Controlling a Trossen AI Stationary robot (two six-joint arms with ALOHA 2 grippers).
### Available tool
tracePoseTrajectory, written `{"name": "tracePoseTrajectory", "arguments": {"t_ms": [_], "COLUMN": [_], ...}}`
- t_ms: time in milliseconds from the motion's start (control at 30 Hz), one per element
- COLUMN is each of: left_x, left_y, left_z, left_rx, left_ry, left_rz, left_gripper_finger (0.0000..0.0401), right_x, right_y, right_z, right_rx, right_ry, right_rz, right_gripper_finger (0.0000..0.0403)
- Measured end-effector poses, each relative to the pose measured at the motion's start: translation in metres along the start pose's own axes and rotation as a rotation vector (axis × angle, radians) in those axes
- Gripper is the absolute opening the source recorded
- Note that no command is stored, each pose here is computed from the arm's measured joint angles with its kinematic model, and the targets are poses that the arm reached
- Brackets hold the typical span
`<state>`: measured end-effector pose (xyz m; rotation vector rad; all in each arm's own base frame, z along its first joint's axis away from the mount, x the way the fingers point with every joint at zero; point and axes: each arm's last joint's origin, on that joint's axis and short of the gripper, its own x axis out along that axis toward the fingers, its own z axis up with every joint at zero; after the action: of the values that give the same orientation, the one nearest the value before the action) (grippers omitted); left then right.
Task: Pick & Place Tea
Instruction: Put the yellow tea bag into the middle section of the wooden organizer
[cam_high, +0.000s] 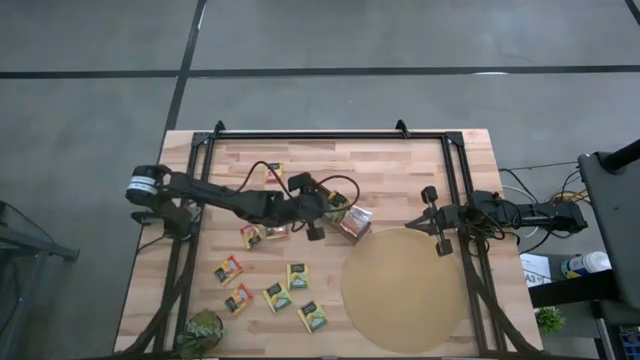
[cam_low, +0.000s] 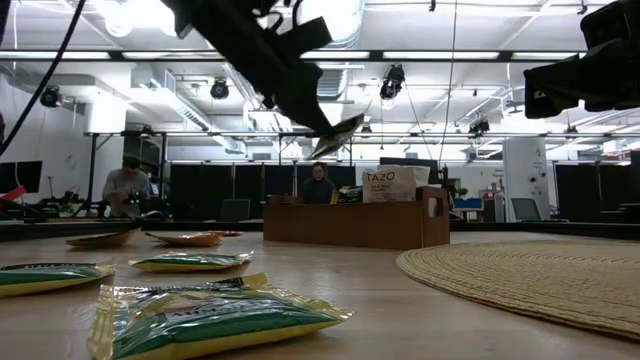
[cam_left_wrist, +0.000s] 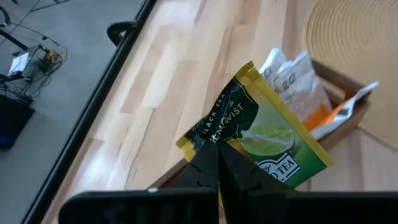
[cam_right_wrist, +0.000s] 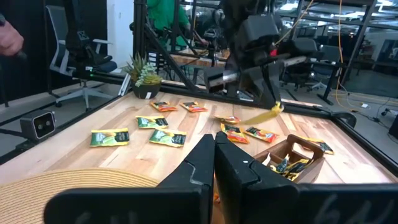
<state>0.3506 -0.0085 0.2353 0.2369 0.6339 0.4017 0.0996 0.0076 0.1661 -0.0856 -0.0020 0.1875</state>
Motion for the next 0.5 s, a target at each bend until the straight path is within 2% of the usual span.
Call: {"name": "tracePoseTrajectory", "arguments": {"t_ms": [500], "left_x": [0.019], "left_y": [0.007], "left_z": [-0.024], "left_rx": [-0.067], "left_ry": [-0.101], "left_rz": [0.048], "left_gripper_finger": [0.0000], "right_x": [0.000], "right_y": [0.000], "right_z": [0.000], "right_rx": [0.000], "right_ry": [0.000], "right_rz": [0.000], "right_gripper_finger": [0.0008]}}
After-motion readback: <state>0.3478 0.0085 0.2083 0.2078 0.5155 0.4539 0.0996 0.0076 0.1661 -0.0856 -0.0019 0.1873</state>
